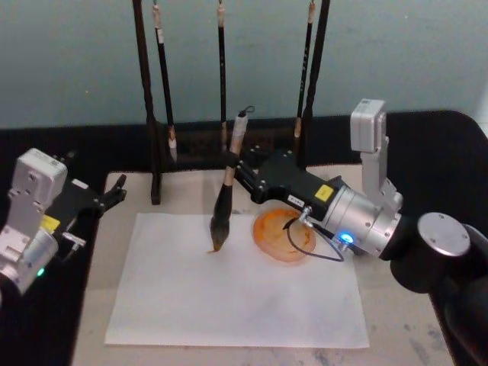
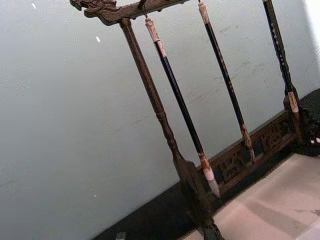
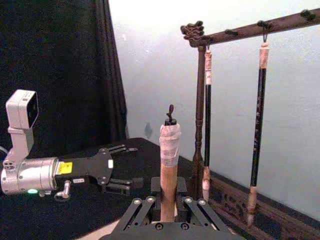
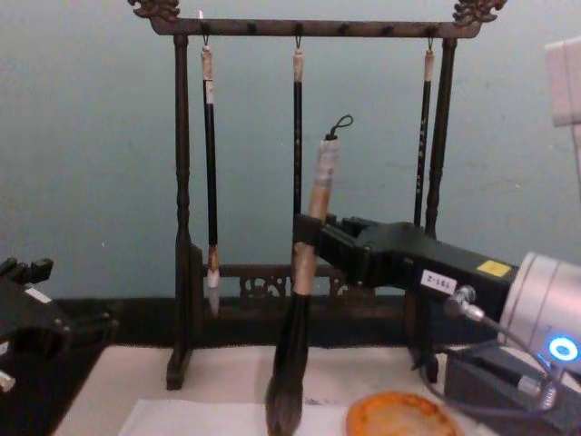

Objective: Pick up the brush from the inkstone, write on the paper, then place the brush back to its original position.

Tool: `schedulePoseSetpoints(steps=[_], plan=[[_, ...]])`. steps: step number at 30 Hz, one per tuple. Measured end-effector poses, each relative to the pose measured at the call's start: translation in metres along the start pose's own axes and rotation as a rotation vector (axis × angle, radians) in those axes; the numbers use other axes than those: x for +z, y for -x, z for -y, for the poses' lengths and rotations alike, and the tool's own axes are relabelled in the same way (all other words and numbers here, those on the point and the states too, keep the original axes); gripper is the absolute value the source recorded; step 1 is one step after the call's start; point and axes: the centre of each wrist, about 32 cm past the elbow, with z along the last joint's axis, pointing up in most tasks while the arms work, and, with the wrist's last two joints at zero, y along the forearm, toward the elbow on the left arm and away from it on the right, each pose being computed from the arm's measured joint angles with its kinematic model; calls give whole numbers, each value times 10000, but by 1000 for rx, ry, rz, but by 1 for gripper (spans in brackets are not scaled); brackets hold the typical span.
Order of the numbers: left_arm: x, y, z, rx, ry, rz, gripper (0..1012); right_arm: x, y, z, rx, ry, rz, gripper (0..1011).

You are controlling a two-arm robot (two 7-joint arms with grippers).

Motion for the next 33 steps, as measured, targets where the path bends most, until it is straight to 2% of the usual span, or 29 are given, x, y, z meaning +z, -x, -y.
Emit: schedulePoseSetpoints(steps=[24,33], plan=[[0,0,0,0,0,0,1010,71,13,200,-43,-2,70,177],[0,0,0,0,0,0,1010,143,22,219,-57,-51,76,177]])
